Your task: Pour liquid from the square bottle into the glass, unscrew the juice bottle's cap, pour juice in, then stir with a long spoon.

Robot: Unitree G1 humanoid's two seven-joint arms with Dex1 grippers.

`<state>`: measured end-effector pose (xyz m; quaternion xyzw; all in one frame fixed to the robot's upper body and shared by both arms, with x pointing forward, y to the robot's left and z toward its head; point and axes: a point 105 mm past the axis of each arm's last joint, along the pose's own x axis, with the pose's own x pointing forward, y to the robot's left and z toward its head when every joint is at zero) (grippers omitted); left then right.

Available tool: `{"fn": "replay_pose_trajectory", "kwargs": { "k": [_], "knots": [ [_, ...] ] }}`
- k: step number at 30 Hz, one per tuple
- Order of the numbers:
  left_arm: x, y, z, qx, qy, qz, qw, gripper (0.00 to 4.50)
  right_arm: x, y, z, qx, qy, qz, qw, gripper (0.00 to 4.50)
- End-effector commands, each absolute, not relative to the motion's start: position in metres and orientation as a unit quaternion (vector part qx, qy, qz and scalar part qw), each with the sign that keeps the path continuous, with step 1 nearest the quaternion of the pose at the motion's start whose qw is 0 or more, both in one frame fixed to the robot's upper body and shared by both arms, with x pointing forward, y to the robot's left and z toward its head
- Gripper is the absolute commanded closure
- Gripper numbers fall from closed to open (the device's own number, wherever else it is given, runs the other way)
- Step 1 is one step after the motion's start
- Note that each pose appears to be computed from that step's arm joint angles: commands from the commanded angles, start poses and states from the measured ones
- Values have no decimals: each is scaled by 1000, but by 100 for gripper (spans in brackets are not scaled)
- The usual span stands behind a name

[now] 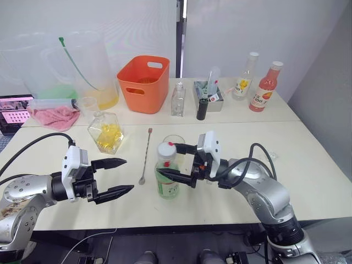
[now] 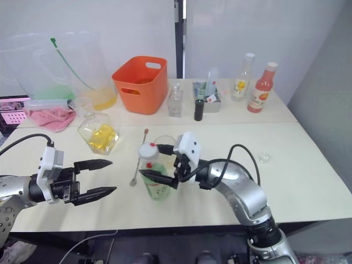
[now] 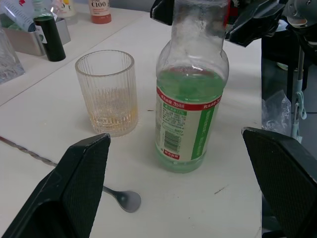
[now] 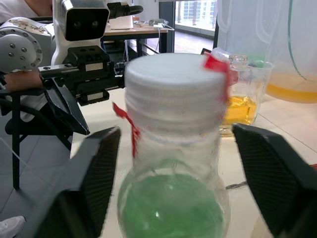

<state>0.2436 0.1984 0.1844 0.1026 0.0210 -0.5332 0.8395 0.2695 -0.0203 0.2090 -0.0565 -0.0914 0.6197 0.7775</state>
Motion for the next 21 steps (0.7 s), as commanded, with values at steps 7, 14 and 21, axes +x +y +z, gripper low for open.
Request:
{"fn": "replay_pose_trajectory", "kwargs": {
  "k": [7,14,21],
  "knots": [
    [239,202,194,113,8,-524,844,0,262,-72,219,-119,-67,719,681,3],
    [226,201,207,80,-12,-509,857,0,289,-70,233,-162,-68,774,609,3],
    [209,206,194,89,11,-479,873,0,296,-42,224,-172,-62,816,549,3]
  ]
}}
